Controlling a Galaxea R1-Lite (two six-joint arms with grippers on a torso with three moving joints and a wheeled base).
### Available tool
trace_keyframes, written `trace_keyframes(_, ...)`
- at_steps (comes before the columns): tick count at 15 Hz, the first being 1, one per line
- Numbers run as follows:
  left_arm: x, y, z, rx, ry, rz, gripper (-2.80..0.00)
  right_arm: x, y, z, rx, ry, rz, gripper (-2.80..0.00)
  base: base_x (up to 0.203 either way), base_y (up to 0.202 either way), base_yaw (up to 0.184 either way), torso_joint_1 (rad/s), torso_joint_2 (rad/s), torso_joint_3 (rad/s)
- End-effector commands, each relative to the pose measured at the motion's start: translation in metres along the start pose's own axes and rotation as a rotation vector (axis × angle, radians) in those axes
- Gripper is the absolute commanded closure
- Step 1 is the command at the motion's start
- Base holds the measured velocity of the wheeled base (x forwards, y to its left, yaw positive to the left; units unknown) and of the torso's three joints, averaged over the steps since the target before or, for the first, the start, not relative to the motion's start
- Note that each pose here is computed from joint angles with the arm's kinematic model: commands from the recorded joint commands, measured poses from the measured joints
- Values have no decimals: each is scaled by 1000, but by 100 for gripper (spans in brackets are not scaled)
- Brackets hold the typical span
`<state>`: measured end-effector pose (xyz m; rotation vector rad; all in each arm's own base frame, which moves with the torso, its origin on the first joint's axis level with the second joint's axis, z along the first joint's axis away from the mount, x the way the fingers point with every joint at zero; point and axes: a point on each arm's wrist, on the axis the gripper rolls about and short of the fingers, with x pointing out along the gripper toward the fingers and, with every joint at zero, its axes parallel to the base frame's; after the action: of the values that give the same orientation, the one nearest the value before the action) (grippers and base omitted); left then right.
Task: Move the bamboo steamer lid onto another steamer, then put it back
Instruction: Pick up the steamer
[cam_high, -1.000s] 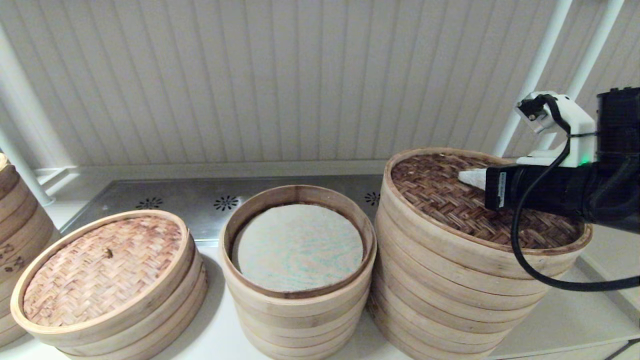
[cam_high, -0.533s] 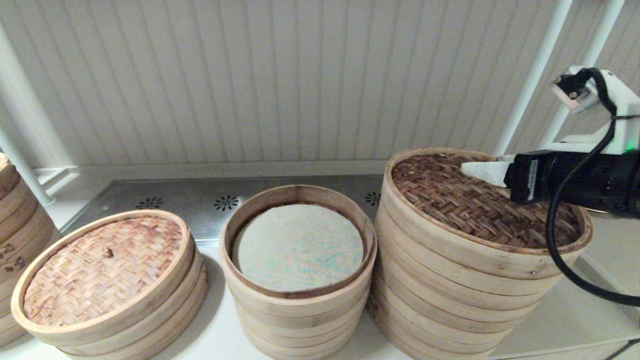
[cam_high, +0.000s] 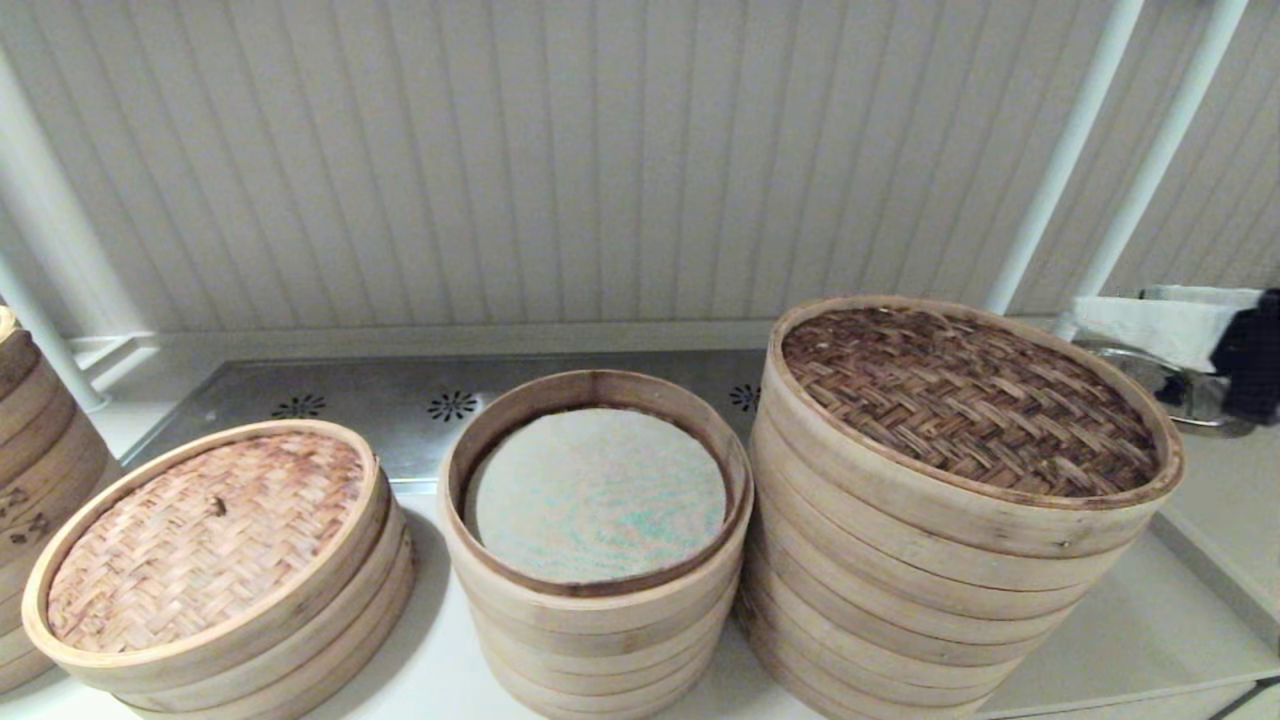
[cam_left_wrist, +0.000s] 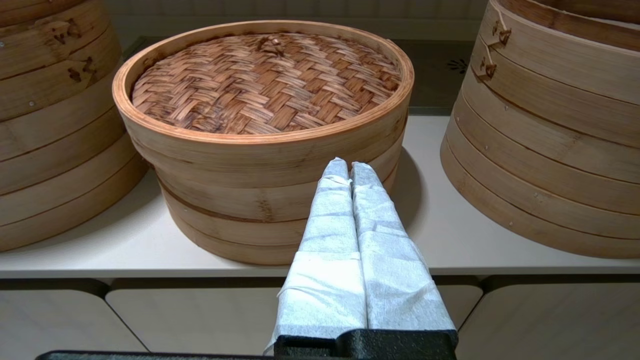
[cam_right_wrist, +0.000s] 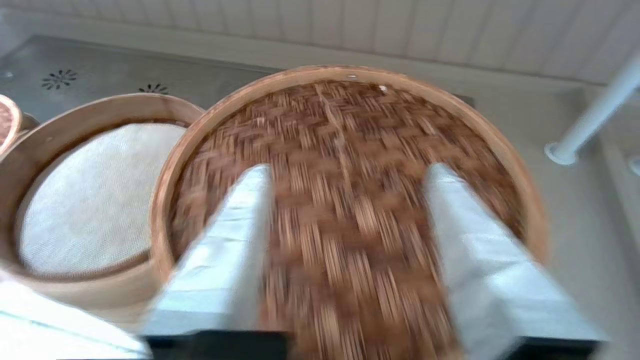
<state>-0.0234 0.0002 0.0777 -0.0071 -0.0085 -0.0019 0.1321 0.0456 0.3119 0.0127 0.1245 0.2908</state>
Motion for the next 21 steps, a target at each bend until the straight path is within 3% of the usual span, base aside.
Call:
trace_keyframes(1,0,0,0,-1,0,0,0,-46,-2,1,5,-69,-2,0,0,0,0,0,0,0)
trace_keyframes(6,0,0,0,-1,-1,0,0,-123,-7,-25,10,-113,-24,0,0,0,0,0,0,0)
trace_keyframes(10,0,0,0,-1,0,0,0,-165,-11,-79,10,-120,-106,0,0,0,0,0,0,0)
trace_keyframes(13,0,0,0,-1,-2,0,0,-168,-14,-130,14,-57,-143,0,0,0,0,0,0,0)
trace_keyframes(15,0,0,0,-1,-1,0,0,-156,-16,-151,27,20,-230,0,0,0,0,0,0,0)
trace_keyframes(18,0,0,0,-1,-1,0,0,-148,-18,-171,28,90,-349,0,0,0,0,0,0,0)
trace_keyframes(21,0,0,0,-1,-1,0,0,-145,-18,-181,83,124,-425,0,0,0,0,0,0,0)
